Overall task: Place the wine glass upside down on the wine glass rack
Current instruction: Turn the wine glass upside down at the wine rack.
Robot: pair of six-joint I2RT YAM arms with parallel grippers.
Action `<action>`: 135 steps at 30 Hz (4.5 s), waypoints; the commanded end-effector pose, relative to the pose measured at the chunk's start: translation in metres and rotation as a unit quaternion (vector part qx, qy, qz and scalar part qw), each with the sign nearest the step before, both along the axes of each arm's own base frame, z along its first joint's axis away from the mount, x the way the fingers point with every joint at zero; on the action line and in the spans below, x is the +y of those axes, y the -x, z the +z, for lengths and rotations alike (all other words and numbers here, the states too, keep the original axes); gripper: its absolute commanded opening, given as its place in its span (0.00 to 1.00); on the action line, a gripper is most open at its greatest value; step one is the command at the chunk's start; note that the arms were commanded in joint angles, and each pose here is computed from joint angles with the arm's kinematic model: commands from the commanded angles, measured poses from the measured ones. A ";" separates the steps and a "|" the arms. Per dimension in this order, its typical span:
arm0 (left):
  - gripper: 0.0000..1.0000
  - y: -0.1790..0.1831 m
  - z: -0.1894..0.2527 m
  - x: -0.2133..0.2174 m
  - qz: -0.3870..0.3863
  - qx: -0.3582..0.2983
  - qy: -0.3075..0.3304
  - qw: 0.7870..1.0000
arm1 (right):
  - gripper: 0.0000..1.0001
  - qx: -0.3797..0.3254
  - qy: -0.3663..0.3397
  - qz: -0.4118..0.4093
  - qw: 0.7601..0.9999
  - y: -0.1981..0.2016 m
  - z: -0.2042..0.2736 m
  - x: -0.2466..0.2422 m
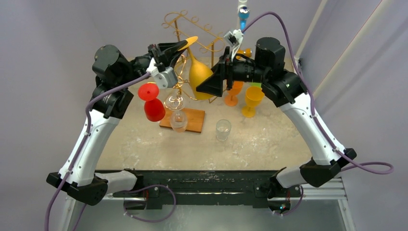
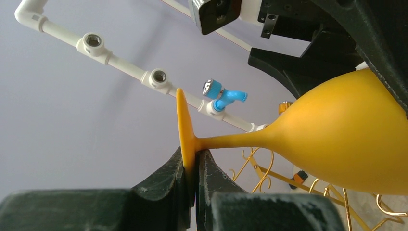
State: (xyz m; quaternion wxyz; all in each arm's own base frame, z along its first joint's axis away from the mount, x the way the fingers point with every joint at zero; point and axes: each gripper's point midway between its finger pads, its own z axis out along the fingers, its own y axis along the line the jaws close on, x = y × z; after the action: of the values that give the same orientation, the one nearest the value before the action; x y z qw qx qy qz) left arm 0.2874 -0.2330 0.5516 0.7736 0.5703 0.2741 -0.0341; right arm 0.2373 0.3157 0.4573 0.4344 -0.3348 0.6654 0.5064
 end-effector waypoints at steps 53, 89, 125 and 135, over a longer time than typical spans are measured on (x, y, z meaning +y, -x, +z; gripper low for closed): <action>1.00 -0.006 -0.058 0.110 0.324 0.370 0.074 0.868 | 0.29 -0.146 0.045 -0.171 0.973 -0.065 -0.159 -0.016; 1.00 -0.015 -0.070 0.106 0.327 0.373 0.062 0.866 | 0.23 -0.177 -0.033 -0.126 0.976 -0.020 -0.174 0.000; 1.00 -0.020 -0.082 0.107 0.338 0.377 0.046 0.861 | 0.44 -0.120 -0.123 -0.168 0.971 -0.011 -0.188 -0.012; 1.00 -0.025 -0.091 0.112 0.356 0.378 0.040 0.854 | 0.99 -0.099 -0.112 -0.179 0.972 -0.019 -0.199 -0.008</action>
State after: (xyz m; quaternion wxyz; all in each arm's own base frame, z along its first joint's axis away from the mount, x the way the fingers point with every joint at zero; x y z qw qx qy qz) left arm 0.3119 -0.1408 0.4745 0.6132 0.3835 0.6905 -0.0127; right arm 0.2539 0.3096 0.2354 0.5906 -0.2235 0.6305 0.4514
